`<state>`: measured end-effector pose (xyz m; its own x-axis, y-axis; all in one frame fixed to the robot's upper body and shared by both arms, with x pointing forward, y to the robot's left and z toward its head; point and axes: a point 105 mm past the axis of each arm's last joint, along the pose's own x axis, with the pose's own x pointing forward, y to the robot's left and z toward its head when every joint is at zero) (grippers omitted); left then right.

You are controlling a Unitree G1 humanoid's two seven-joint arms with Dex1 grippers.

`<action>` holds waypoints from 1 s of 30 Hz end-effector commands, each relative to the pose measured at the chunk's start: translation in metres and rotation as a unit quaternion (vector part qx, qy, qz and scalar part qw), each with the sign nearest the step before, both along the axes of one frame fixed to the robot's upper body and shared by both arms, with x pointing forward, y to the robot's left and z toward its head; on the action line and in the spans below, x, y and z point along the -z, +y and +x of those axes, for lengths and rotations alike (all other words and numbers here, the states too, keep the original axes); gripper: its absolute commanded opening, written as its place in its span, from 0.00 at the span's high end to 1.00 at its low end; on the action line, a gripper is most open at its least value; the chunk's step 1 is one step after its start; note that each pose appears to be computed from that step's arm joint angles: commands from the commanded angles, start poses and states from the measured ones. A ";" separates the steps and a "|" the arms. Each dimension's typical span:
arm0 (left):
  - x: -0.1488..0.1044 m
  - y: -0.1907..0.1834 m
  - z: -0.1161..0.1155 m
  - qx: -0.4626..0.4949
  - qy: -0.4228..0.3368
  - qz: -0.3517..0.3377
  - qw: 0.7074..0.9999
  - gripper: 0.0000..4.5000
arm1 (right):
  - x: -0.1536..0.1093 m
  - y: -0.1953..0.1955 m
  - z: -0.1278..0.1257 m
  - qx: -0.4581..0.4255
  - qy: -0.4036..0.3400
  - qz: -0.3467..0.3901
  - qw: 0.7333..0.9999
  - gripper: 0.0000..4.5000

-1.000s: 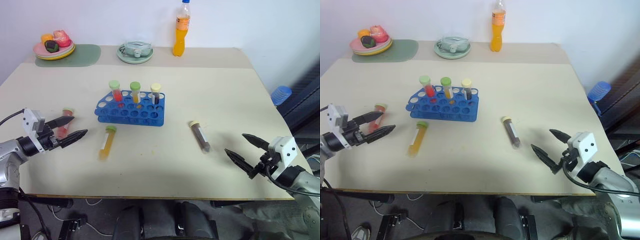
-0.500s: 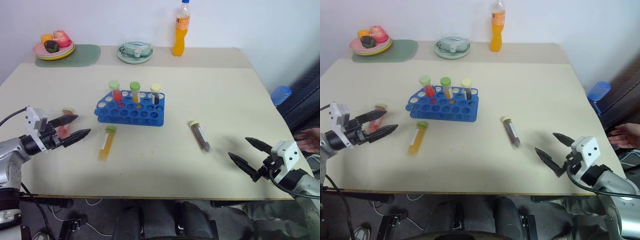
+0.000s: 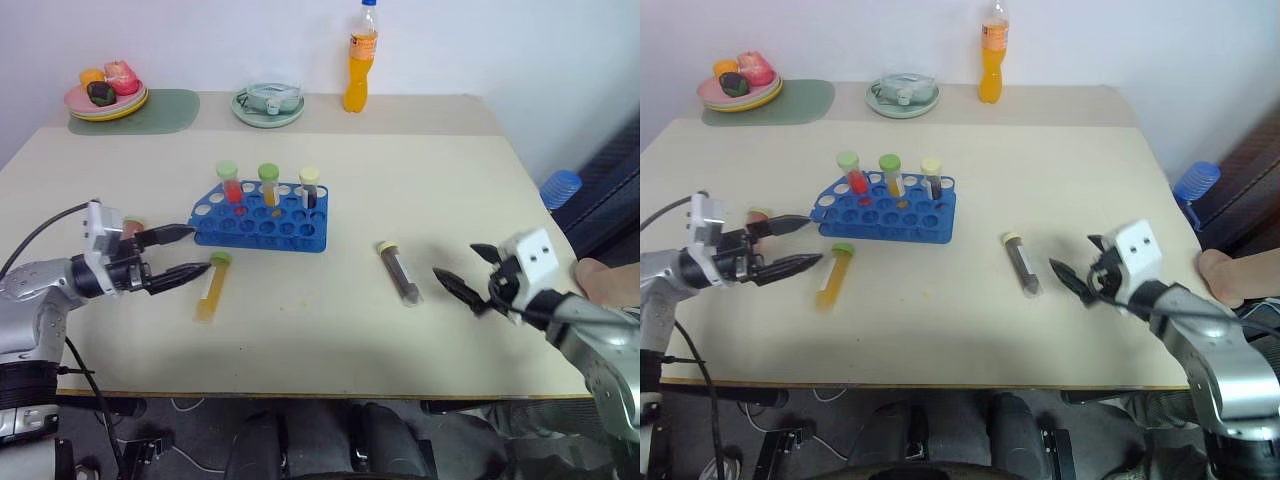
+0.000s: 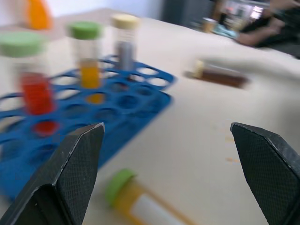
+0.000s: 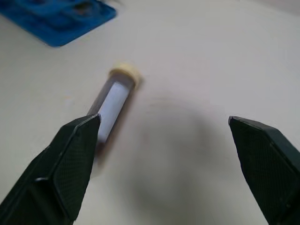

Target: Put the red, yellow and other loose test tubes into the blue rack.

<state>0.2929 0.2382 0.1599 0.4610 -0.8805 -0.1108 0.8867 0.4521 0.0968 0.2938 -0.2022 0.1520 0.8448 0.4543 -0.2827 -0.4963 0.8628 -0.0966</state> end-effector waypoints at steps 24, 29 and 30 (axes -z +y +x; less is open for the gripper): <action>0.007 -0.070 0.003 0.117 -0.032 0.029 0.992 0.02 | 0.013 0.047 0.048 0.067 0.247 -0.017 0.966 0.00; 0.010 -0.071 0.001 0.115 -0.027 0.027 0.993 0.02 | 0.026 0.050 0.049 0.069 0.276 -0.032 0.958 0.00; 0.010 -0.071 0.001 0.114 -0.027 0.026 0.993 0.02 | 0.028 0.050 0.049 0.070 0.280 -0.036 0.957 0.00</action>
